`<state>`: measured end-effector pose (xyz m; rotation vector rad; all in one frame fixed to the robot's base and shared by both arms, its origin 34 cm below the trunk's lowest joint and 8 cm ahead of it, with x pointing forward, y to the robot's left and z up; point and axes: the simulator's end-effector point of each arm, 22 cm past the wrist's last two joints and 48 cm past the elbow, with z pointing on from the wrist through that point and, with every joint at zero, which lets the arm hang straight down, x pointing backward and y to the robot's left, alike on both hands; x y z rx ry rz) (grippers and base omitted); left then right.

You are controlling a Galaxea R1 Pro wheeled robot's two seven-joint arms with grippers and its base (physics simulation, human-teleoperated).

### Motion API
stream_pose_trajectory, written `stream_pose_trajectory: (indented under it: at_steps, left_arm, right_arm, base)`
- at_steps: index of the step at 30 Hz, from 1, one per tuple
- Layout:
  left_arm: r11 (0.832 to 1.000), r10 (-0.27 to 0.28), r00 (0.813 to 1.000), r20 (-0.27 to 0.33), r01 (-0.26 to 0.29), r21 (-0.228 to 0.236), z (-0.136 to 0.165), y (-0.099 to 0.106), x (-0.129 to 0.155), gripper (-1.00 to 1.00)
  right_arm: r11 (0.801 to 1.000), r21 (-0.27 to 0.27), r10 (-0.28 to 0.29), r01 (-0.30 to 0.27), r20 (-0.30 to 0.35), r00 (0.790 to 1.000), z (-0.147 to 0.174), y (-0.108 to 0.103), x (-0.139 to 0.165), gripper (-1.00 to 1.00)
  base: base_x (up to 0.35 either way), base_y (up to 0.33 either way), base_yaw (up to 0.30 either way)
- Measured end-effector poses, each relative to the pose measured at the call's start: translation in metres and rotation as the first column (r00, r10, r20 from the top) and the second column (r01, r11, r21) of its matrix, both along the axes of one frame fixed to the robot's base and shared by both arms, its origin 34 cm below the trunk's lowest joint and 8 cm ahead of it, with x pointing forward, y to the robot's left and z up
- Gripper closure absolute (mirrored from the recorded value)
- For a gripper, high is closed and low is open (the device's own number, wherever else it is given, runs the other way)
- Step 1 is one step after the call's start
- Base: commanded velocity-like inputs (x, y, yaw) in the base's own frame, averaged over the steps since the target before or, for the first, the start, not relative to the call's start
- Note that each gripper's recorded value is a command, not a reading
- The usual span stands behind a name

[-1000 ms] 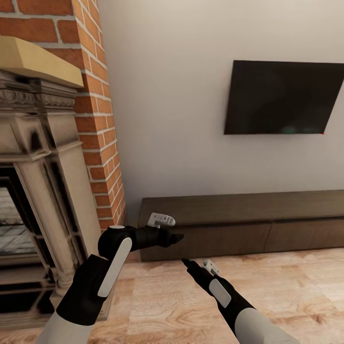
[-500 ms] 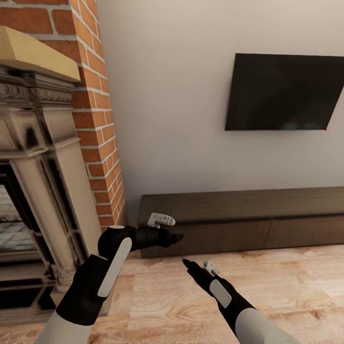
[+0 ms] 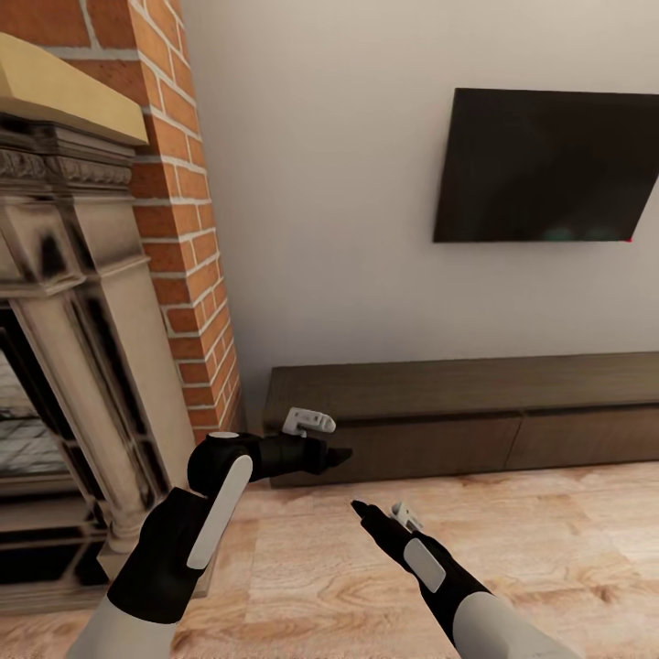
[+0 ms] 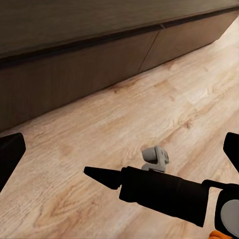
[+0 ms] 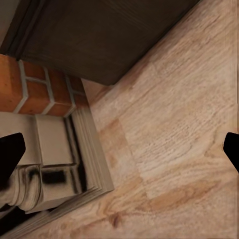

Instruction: Place each of the two pumpkins and all three candles from the living room inside a cabinet in the living room (use any cabinet), then make sure every cabinet is closed, and position the cauldron so it is next to a table in the living room.

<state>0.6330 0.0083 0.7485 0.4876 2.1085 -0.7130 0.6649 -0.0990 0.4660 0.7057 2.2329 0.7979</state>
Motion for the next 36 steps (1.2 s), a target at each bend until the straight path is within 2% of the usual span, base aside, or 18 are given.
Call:
stream_pose_trajectory:
  at_steps: [4, 10, 20, 31, 36]
  left_arm:
    - [1.0, -0.001, 1.0, -0.007, 0.001, 0.0, -0.003, 0.0, 0.001, -1.0]
    - [1.0, -0.001, 1.0, -0.014, 0.001, -0.001, -0.007, 0.0, 0.002, -1.0]
    - [1.0, -0.001, 1.0, -0.016, 0.001, 0.0, -0.008, 0.0, 0.002, -1.0]
    - [1.0, 0.0, 1.0, -0.015, 0.0, -0.002, -0.007, 0.0, 0.002, -1.0]
    - [1.0, 0.0, 1.0, -0.015, 0.0, -0.002, -0.007, 0.0, 0.002, -1.0]
  right_arm:
    - [1.0, -0.002, -0.013, 0.013, -0.008, 1.0, -0.005, -0.008, 0.0, -1.0]
    - [0.998, 0.022, -0.062, 0.063, -0.024, 0.998, -0.009, -0.02, 0.002, -1.0]
    - [0.997, 0.027, -0.074, 0.074, -0.025, 0.997, -0.01, -0.022, 0.002, -1.0]
    - [0.996, 0.027, -0.082, 0.083, -0.026, 0.996, -0.01, -0.025, 0.002, -1.0]
    - [0.99, 0.05, -0.132, 0.134, -0.046, 0.99, -0.016, -0.037, -0.001, -1.0]
  base:
    - [0.0, 0.0, 0.0]
    - [0.0, 0.0, 0.0]
    - [0.02, 0.0, 0.0]
    - [0.268, 0.0, -0.038]
    - [0.29, -0.021, -0.087]
